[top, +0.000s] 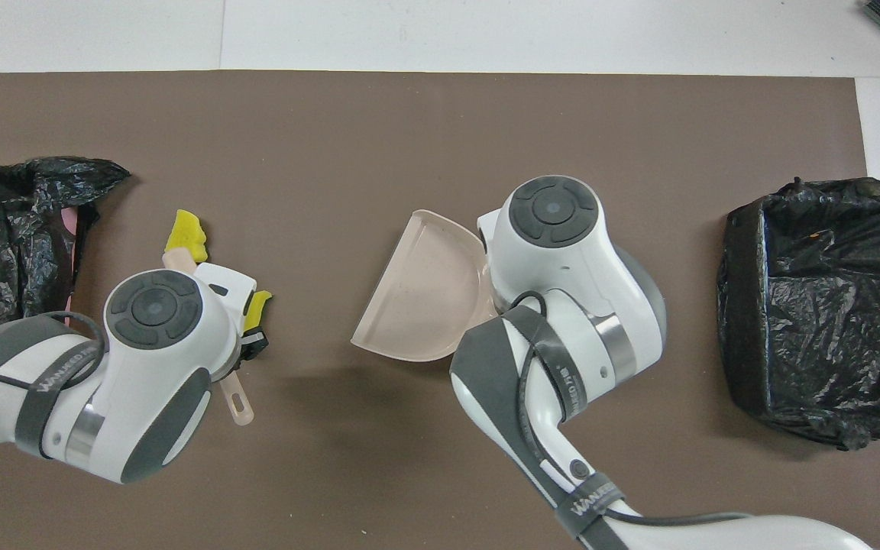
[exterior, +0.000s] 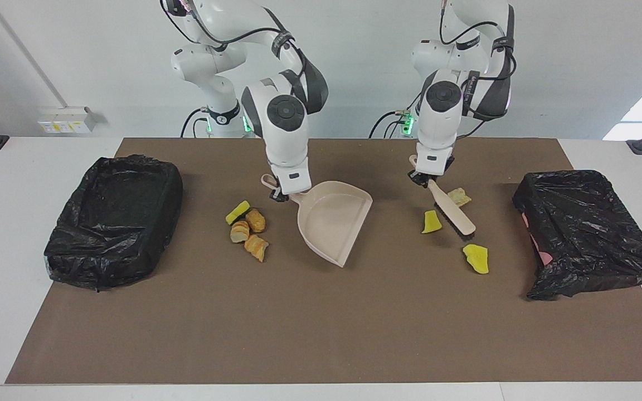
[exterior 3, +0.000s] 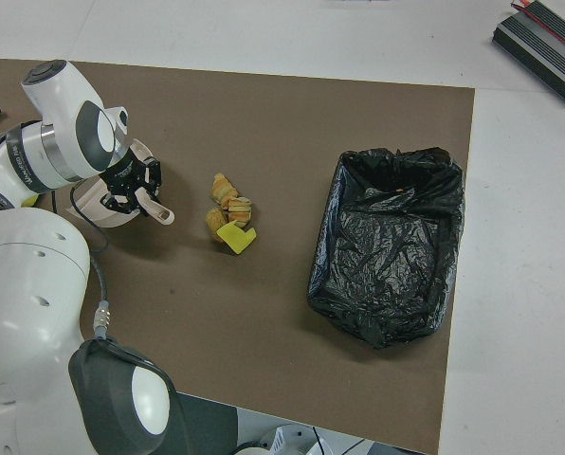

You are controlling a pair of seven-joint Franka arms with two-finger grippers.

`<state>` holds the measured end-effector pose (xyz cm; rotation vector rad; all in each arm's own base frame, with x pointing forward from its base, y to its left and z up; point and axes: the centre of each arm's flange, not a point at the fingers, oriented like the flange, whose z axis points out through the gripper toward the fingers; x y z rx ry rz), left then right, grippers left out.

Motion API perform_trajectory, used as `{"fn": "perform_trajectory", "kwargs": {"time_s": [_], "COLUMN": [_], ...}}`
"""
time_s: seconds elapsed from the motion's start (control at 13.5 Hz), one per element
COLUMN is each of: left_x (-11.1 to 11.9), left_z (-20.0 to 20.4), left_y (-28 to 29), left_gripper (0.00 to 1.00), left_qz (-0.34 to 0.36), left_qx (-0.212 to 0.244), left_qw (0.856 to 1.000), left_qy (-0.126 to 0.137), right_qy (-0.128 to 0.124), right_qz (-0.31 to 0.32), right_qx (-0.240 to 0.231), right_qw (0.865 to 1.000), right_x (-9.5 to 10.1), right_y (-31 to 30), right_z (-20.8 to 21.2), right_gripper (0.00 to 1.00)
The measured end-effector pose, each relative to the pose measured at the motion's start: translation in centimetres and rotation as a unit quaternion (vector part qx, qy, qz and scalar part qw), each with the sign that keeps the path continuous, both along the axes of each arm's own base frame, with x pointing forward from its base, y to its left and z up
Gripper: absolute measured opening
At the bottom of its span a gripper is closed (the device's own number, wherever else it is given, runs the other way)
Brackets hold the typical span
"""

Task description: Sweep and dump trash in bin

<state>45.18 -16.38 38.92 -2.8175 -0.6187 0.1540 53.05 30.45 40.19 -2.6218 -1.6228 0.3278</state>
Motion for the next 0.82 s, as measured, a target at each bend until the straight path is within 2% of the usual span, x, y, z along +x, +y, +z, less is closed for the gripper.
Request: {"fn": "perform_trajectory", "kwargs": {"time_s": [0.22, 0.45, 0.67, 0.82], "left_x": [-0.7, -3.1, -4.6, -5.1], "left_z": [-0.6, -1.8, -3.0, -3.9], "left_y": [3.6, 6.0, 6.3, 4.9], "left_gripper": [0.26, 0.26, 0.26, 0.26], "left_qz": [0.041, 0.075, 0.083, 0.075], "left_qx": [0.024, 0.032, 0.009, -0.013], "left_qw": [0.998, 0.994, 0.994, 0.996], "left_qy": [0.048, 0.069, 0.064, 0.052], "right_qy": [0.003, 0.005, -0.002, 0.0], "right_qz": [0.027, 0.03, 0.023, 0.021], "right_qx": [-0.003, -0.003, -0.007, -0.009], "right_qw": [1.0, 1.0, 1.0, 1.0], "right_x": [-1.4, -2.4, -4.3, -4.3], "right_y": [3.4, 5.0, 7.6, 7.5], "right_z": [-2.1, -2.6, -3.8, -4.4], "right_gripper": [0.32, 0.32, 0.32, 0.32]}}
